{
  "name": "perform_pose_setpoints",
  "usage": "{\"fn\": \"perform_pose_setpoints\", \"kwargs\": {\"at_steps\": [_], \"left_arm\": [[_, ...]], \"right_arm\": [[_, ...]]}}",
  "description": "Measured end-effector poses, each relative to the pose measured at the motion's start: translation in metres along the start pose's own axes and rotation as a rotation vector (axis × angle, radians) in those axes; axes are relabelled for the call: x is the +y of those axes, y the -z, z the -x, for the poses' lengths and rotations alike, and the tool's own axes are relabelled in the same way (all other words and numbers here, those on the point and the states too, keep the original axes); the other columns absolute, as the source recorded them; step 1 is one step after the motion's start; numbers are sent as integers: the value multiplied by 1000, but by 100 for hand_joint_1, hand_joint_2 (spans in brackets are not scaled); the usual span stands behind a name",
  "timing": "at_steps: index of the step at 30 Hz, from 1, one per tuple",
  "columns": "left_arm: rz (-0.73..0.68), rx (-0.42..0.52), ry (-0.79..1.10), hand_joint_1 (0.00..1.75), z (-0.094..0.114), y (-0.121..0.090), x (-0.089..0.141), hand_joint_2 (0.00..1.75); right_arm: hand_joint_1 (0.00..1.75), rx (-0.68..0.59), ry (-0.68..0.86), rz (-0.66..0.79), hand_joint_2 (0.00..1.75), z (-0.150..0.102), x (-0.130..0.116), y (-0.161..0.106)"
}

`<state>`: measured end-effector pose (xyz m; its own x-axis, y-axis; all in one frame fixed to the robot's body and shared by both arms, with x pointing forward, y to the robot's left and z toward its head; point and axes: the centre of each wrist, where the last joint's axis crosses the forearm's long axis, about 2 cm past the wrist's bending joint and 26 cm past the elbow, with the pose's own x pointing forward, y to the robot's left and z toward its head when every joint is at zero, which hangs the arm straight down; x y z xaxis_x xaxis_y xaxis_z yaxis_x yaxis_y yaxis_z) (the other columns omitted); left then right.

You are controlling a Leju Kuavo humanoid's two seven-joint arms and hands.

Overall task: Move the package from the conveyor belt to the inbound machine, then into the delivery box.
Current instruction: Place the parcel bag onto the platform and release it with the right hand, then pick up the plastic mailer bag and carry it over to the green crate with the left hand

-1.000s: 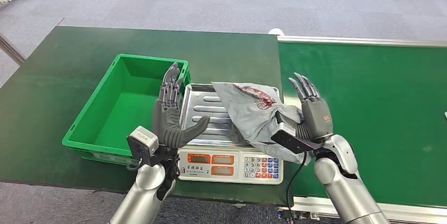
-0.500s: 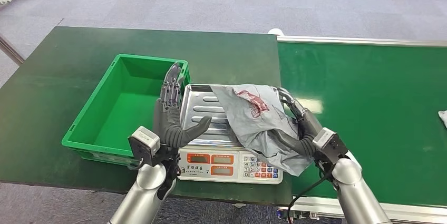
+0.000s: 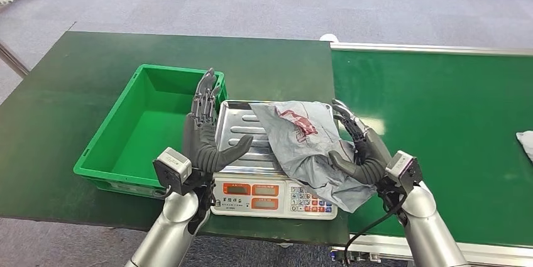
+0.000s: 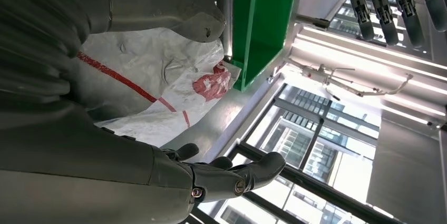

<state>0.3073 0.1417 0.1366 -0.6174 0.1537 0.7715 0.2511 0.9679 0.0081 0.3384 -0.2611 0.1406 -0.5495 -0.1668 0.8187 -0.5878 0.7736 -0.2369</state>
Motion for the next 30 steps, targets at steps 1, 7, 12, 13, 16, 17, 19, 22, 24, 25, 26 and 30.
{"fn": "perform_pose_setpoints", "kwargs": {"at_steps": [1,7,12,13,16,17,19,22,24,25,26,30], "left_arm": [[0,0,0,0,0,0,0,175],[9,-14,9,0,-1,6,1,175],[9,-24,23,0,-1,10,4,175],[8,-24,26,0,-1,10,5,175],[9,-24,31,0,-1,10,7,175],[10,-25,32,0,-1,10,8,175],[11,-27,34,0,-1,12,8,175],[12,-27,36,0,-1,12,8,175],[12,-27,39,0,0,12,9,175],[12,-27,42,0,0,12,9,175],[10,-27,47,0,0,12,10,175],[1,-30,61,0,-1,11,12,175]], "right_arm": [[0,-2,1,-1,175,0,0,0],[0,-81,80,-41,175,-9,0,7],[0,-163,153,-13,175,-21,-5,13],[0,-185,191,3,175,-23,-7,13],[0,-258,310,34,175,-30,-11,10],[0,-279,338,43,175,-32,-14,11],[0,-324,391,66,175,-39,-18,12],[0,-383,457,133,175,-47,-27,12],[0,-396,466,209,175,-50,-34,10],[0,-386,445,257,175,-50,-38,8],[0,-362,399,313,175,-50,-41,6],[0,-192,-43,626,175,-46,-55,-12]]}}
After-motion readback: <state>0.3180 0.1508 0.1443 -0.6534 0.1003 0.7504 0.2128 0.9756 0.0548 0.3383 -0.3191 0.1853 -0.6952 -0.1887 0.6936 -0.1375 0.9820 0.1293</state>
